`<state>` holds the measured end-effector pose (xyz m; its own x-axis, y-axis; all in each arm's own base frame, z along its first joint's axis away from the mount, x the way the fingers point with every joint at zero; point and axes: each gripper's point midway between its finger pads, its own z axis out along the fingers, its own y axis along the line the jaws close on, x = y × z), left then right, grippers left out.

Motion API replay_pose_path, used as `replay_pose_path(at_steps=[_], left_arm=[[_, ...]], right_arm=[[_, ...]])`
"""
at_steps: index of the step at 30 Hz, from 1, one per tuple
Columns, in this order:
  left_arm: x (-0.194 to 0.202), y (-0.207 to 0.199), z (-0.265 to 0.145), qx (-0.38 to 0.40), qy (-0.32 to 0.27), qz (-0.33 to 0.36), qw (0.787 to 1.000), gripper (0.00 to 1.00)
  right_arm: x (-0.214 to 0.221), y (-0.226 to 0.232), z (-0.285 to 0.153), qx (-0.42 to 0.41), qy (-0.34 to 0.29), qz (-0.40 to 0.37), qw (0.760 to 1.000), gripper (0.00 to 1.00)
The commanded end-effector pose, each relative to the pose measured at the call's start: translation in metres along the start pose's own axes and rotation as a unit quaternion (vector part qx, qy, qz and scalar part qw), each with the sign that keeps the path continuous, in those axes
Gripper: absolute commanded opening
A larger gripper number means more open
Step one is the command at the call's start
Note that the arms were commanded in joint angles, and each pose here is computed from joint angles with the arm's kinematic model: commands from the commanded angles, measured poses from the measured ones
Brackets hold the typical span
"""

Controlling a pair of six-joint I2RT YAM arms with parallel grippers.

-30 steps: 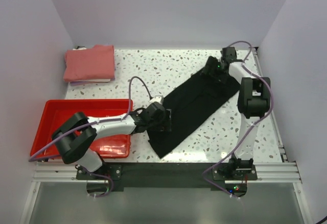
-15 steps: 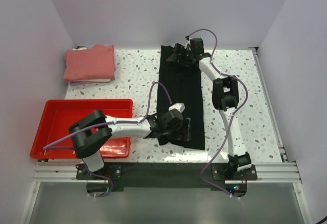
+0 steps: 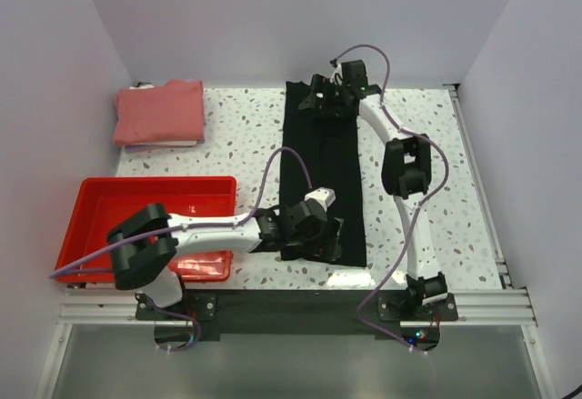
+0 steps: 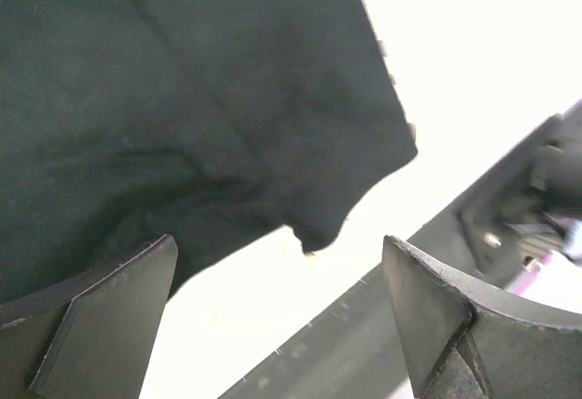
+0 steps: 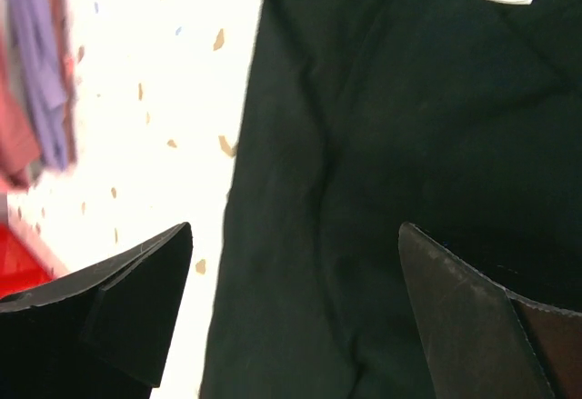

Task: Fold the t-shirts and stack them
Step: Fold the tshirt

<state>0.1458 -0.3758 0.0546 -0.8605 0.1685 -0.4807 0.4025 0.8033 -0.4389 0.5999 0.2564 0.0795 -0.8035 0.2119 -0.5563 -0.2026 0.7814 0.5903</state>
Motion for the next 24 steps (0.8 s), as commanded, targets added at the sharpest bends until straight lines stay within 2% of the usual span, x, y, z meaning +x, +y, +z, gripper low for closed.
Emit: replay_pose_path(at_steps=[1,3,5,6,7,8,9,14,17,18,20,21,24], left_arm=[[-0.036,-0.032,-0.04,0.048,-0.07,0.051,0.995,1.0],[-0.041,-0.027,-0.052,0.037,-0.086,0.055,0.994,1.0],[-0.047,-0.008,-0.059,-0.007,-0.11,0.044,0.993,1.0],[-0.048,0.004,-0.069,-0.03,-0.117,0.037,0.992,1.0],[-0.051,0.023,-0.073,-0.071,-0.138,0.028,0.988,1.0],[-0.051,0.034,-0.076,-0.088,-0.143,0.01,0.986,1.0],[-0.049,0.044,-0.083,-0.1,-0.143,0.002,0.985,1.0],[-0.042,0.105,-0.084,-0.143,-0.128,-0.069,0.979,1.0],[-0.045,0.112,-0.089,-0.138,-0.143,-0.079,0.977,1.0],[-0.049,0.108,-0.091,-0.126,-0.153,-0.081,0.977,1.0],[-0.05,0.107,-0.091,-0.121,-0.157,-0.08,0.977,1.0],[-0.051,0.108,-0.091,-0.123,-0.16,-0.08,0.976,1.0],[-0.055,0.107,-0.09,-0.124,-0.162,-0.077,0.976,1.0]], right_arm=[[-0.056,0.086,-0.097,-0.043,-0.068,-0.084,0.993,0.99],[-0.041,0.064,-0.106,0.01,-0.057,-0.08,0.995,0.99],[-0.045,0.068,-0.138,0.038,-0.086,-0.086,0.992,0.99],[-0.017,0.037,-0.132,0.077,-0.066,-0.07,0.992,0.99],[-0.022,0.045,-0.153,0.076,-0.09,-0.075,0.99,0.99],[-0.02,0.042,-0.153,0.078,-0.102,-0.074,0.989,0.99],[-0.001,0.027,-0.149,0.09,-0.084,-0.066,0.99,0.99],[0.038,-0.007,-0.136,0.13,-0.013,-0.037,0.991,0.95],[0.047,-0.019,-0.125,0.136,0.002,-0.022,0.99,0.86],[0.048,-0.024,-0.12,0.141,0.004,-0.019,0.99,0.78],[0.04,-0.028,-0.116,0.149,-0.004,-0.019,0.989,0.7],[0.043,-0.033,-0.109,0.155,0.001,-0.018,0.988,0.62],[0.036,-0.044,-0.104,0.18,-0.005,-0.017,0.984,0.55]])
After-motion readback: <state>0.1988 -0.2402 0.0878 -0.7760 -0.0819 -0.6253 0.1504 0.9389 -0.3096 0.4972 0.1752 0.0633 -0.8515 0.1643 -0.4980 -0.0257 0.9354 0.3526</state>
